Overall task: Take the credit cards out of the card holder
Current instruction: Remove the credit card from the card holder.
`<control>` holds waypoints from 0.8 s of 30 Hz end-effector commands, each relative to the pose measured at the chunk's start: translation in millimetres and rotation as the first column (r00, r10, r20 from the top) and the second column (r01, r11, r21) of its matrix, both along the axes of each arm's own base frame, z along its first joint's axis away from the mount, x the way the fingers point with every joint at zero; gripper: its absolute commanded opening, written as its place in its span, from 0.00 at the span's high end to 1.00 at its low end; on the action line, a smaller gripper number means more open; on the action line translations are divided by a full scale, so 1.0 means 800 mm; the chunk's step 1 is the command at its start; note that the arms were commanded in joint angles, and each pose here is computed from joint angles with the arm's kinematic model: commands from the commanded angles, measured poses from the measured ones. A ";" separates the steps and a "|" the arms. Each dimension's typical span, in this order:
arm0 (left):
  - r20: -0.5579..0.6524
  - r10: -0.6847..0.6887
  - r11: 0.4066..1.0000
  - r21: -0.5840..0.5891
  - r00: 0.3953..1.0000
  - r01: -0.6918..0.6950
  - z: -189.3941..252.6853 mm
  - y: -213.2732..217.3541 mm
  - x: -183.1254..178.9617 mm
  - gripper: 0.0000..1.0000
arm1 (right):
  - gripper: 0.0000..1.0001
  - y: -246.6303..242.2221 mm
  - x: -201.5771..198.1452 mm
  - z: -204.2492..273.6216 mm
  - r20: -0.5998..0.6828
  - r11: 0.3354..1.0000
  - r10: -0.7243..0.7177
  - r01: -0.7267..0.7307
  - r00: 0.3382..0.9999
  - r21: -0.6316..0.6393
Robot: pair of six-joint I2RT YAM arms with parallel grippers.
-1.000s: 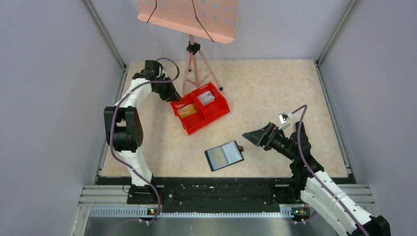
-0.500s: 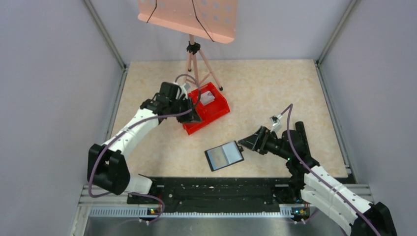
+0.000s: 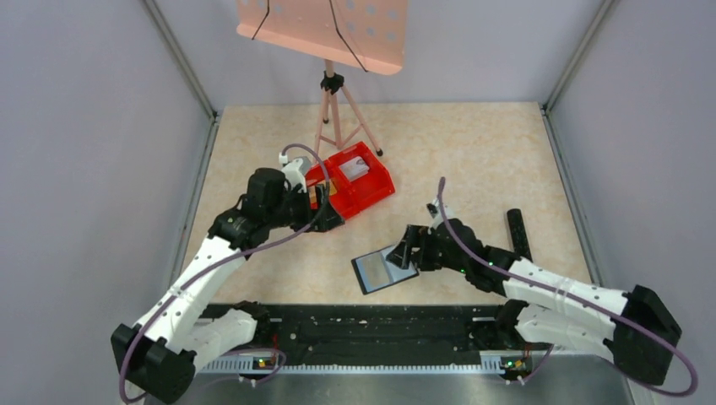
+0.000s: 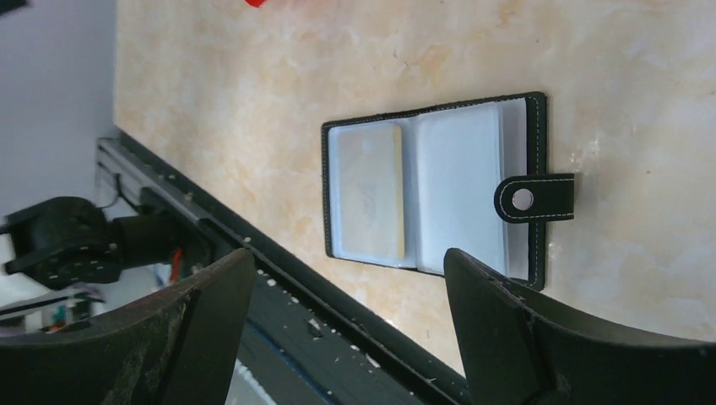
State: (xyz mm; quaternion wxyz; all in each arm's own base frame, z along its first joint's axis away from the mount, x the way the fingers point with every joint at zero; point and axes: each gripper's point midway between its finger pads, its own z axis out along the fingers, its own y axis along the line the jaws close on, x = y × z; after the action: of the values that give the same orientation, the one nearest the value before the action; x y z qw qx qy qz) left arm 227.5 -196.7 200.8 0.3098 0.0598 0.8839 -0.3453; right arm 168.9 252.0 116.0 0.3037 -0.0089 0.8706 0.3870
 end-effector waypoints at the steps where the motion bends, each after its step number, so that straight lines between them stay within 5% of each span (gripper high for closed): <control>1: 0.128 0.052 0.993 0.102 0.990 -0.065 0.017 0.033 0.004 0.11 | 0.16 0.017 0.012 -0.009 0.092 0.987 -0.031 0.045 0.995 -0.156; 3: 0.157 0.090 0.983 0.146 0.984 -0.113 0.018 0.050 0.003 0.01 | 0.14 0.031 0.011 -0.018 0.110 0.977 -0.026 0.048 0.994 -0.207; 12: 0.236 0.328 0.870 0.303 0.915 -0.389 0.000 0.128 0.007 0.01 | 0.12 0.080 0.010 -0.058 0.139 0.920 0.043 0.015 0.989 -0.391; 24: 0.252 0.358 0.840 0.333 0.899 -0.428 -0.004 0.139 0.012 0.01 | 0.19 0.092 0.011 -0.079 0.188 0.823 0.103 0.023 0.977 -0.568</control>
State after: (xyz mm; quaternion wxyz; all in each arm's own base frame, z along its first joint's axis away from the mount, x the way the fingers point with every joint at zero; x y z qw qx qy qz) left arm 233.6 -90.0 198.1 0.4287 -0.0251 0.8974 -0.1010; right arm 172.9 326.0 51.1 0.3499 -0.1474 0.9140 0.1432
